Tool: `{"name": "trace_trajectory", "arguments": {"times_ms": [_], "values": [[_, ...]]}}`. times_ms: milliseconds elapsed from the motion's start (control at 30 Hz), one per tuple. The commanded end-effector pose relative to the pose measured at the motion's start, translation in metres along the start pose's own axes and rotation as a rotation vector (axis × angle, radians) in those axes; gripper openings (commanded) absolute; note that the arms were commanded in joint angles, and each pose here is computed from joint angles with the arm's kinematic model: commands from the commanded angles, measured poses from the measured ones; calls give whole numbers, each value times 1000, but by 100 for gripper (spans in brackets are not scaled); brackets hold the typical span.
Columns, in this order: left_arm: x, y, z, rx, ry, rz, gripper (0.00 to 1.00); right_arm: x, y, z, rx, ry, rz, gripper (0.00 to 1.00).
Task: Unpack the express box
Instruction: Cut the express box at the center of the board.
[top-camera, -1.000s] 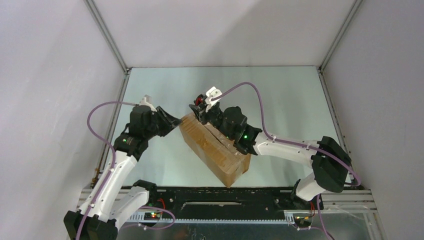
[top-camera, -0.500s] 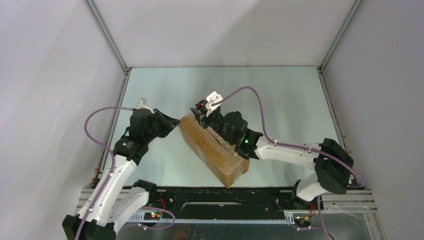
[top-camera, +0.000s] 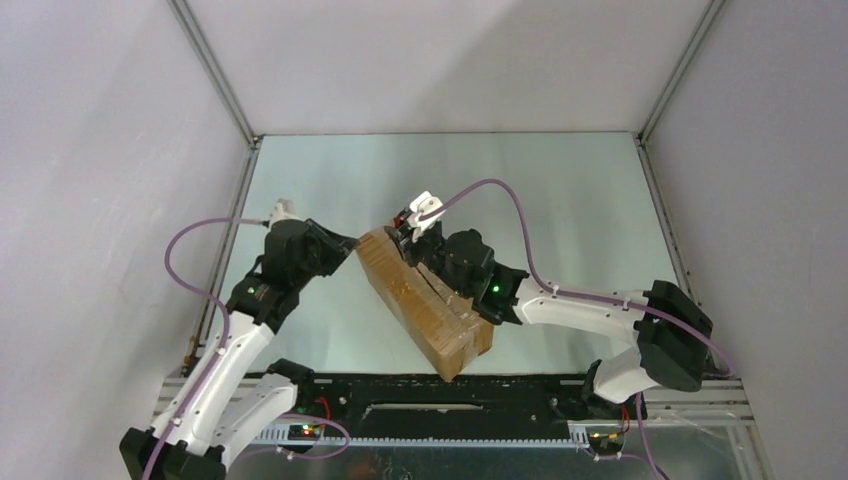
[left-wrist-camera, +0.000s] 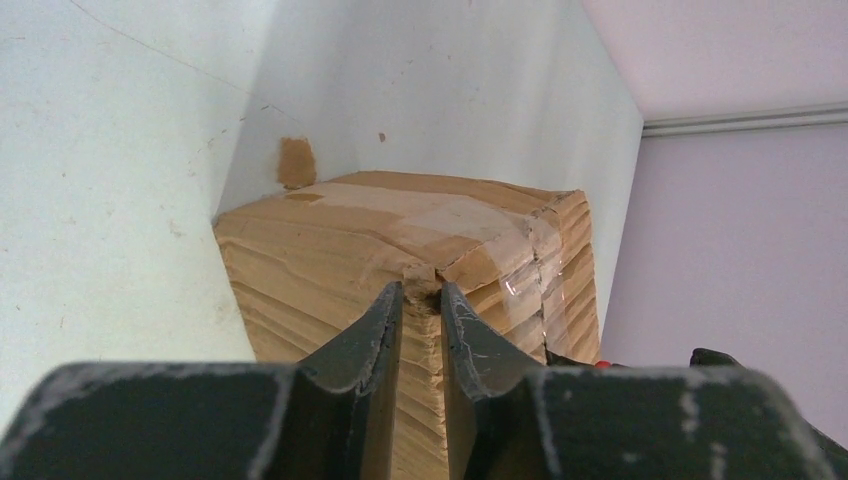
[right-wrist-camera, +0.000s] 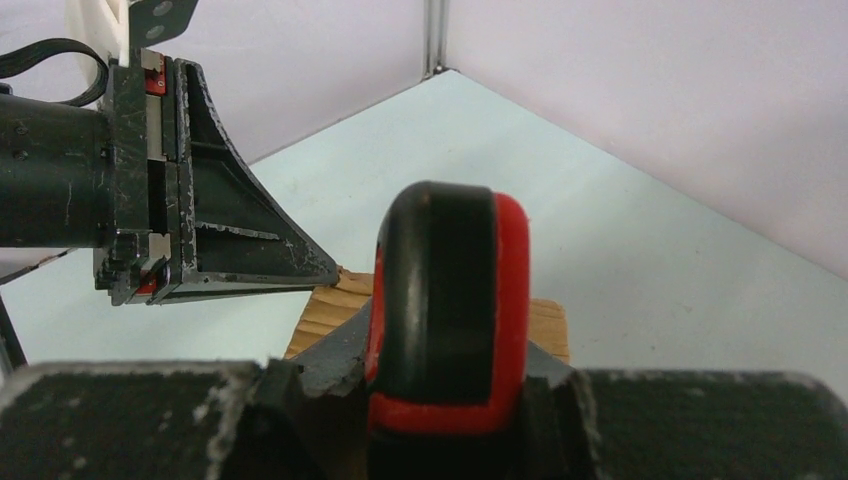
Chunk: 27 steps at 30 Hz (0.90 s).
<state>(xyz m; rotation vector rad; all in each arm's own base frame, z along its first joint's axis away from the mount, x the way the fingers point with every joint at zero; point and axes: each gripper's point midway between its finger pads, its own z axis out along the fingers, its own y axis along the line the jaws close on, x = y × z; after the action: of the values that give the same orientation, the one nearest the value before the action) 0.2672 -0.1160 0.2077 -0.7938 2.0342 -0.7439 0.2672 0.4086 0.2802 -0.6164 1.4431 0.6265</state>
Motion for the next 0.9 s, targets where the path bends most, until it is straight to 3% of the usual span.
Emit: {"name": "trace_trajectory", "arguments": {"times_ms": [0, 67, 167, 367, 467, 867], "values": [[-12, 12, -1, -86, -82, 40, 23, -12, -6, -6, 23, 7, -8, 0], [-12, 1, -5, -63, -70, 82, 32, -12, -4, -5, 14, 4, 0, 0], [-13, -12, -15, -23, -56, 135, 54, -8, -5, -3, 9, 15, 8, 0], [-7, -28, -39, 67, 3, 215, 75, -7, -1, -2, -18, 14, 11, 0], [11, -34, -42, 137, 82, 203, 97, -9, -1, -1, -17, 5, 14, 0], [58, -37, -23, 445, 160, 29, 100, -13, -3, -4, -10, 3, 15, 0]]}}
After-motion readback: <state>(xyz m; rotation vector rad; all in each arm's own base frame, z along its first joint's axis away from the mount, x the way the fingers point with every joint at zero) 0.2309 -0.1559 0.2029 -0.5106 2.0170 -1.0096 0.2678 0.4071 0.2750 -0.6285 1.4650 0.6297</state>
